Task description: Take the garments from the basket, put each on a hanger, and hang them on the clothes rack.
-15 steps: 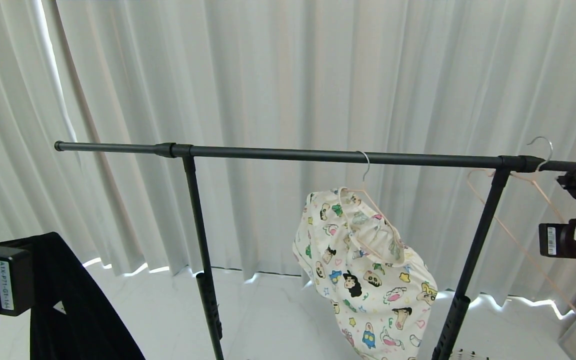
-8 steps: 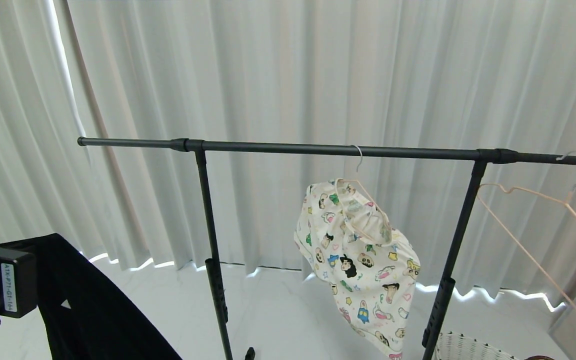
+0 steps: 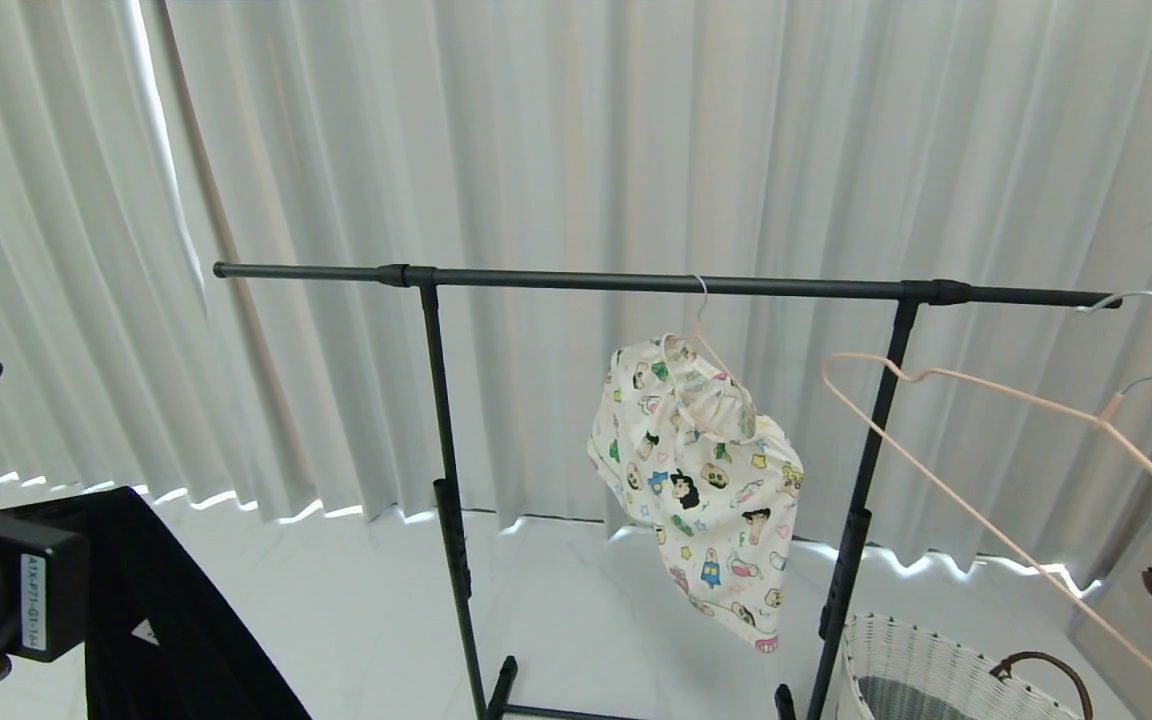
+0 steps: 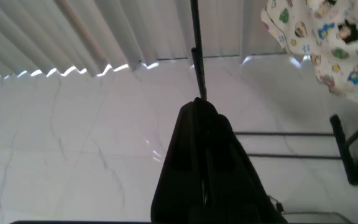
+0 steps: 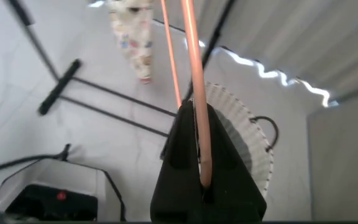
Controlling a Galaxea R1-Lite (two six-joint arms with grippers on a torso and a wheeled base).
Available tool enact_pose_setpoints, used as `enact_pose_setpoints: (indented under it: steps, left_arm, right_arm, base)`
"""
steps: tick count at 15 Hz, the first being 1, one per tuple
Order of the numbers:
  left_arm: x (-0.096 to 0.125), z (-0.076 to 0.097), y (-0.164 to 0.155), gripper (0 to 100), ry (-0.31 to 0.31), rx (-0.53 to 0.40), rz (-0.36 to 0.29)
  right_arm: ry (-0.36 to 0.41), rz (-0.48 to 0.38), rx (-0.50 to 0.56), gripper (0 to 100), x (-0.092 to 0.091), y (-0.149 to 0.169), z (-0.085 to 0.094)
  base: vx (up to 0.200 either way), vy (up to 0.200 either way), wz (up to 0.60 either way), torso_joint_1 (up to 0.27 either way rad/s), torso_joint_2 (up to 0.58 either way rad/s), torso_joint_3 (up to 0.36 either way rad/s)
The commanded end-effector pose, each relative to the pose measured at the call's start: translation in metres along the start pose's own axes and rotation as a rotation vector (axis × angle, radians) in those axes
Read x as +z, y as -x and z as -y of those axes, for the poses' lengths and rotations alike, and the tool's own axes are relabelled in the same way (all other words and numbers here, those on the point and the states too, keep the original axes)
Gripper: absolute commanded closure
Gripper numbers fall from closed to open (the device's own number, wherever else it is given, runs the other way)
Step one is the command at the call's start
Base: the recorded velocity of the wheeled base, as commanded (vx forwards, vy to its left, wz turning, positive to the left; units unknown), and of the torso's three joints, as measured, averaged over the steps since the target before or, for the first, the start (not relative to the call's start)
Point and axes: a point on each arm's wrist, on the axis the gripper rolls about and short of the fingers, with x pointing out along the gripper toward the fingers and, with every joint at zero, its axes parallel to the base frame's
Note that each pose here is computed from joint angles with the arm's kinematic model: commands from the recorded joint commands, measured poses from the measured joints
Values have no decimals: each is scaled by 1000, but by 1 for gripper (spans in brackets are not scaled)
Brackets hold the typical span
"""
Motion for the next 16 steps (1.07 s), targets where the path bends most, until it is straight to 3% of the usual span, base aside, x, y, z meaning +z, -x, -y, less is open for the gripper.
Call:
enact_pose_setpoints:
  steps: [1, 3, 6, 9, 12, 14, 16]
  left_arm:
    - [-5, 6, -1, 100, -53, -40, -12]
    - [-5, 15, -4, 100, -94, -95, -19]
    - [2, 29, -27, 100, -115, -111, -81]
    - [23, 42, -54, 100, -6, -79, -124]
    - [49, 62, -85, 100, 148, -47, -143]
    - [61, 72, -95, 100, 208, -56, -138]
    - [67, 76, -96, 100, 215, -66, -126]
  right_arm:
    - [47, 13, 98, 100, -1, 3, -9]
    - [91, 0, 189, 100, -1, 1, -19]
    - [112, -26, 323, 100, -1, -2, -34]
    - [97, -56, 461, 100, -2, -1, -48]
    - [108, -72, 619, 100, -1, 3, -69]
    - [103, -85, 683, 100, 1, 1, -84]
    - [113, -93, 700, 100, 3, -7, -97]
  base:
    - [0, 0, 0, 0, 0, 0]
    - [0, 0, 0, 0, 0, 0]
    - [0, 0, 0, 0, 0, 0]
    - [0, 0, 0, 0, 0, 0]
    - [0, 0, 0, 0, 0, 0]
    - [0, 0, 0, 0, 0, 0]
    - [0, 0, 0, 0, 0, 0]
